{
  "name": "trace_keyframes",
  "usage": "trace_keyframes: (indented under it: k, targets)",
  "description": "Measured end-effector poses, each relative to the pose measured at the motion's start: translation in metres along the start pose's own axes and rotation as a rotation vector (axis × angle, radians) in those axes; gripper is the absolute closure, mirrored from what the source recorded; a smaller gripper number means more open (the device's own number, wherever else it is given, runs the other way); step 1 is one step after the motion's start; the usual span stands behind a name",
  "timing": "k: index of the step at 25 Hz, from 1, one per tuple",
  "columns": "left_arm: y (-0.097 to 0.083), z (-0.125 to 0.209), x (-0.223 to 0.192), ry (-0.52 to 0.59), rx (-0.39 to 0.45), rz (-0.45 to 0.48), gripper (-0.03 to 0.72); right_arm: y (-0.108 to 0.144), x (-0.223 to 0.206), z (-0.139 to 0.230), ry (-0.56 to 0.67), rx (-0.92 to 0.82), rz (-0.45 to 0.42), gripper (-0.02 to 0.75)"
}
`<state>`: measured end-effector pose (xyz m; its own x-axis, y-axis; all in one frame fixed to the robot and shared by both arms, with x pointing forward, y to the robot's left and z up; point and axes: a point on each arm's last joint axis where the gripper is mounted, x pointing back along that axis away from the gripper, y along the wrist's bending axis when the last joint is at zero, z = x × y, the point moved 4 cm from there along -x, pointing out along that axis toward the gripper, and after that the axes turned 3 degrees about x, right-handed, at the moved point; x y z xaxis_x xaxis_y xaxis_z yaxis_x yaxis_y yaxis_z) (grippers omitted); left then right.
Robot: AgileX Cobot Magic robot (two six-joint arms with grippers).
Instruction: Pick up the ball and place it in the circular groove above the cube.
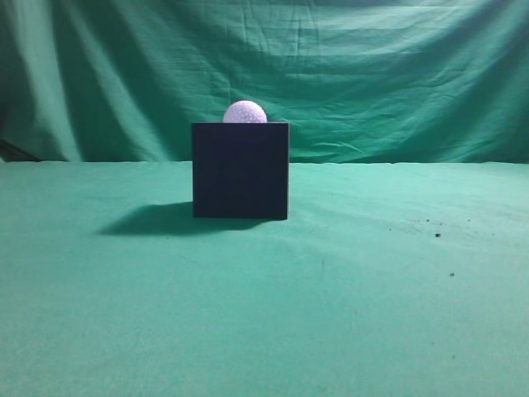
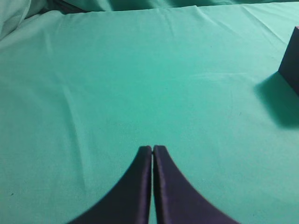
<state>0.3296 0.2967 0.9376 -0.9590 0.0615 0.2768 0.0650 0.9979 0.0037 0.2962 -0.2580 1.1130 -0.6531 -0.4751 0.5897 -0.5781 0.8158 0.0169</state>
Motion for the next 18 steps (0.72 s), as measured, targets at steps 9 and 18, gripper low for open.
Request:
trace_keyframes:
  k: [9, 18]
  targets:
    - [0.0, 0.0, 0.0, 0.0, 0.0, 0.0, 0.688, -0.021, -0.048, 0.029, -0.248, -0.018, 0.199, 0.738]
    - [0.0, 0.0, 0.0, 0.0, 0.0, 0.0, 0.688, -0.043, -0.088, 0.099, -0.47, -0.204, 0.427, 0.738]
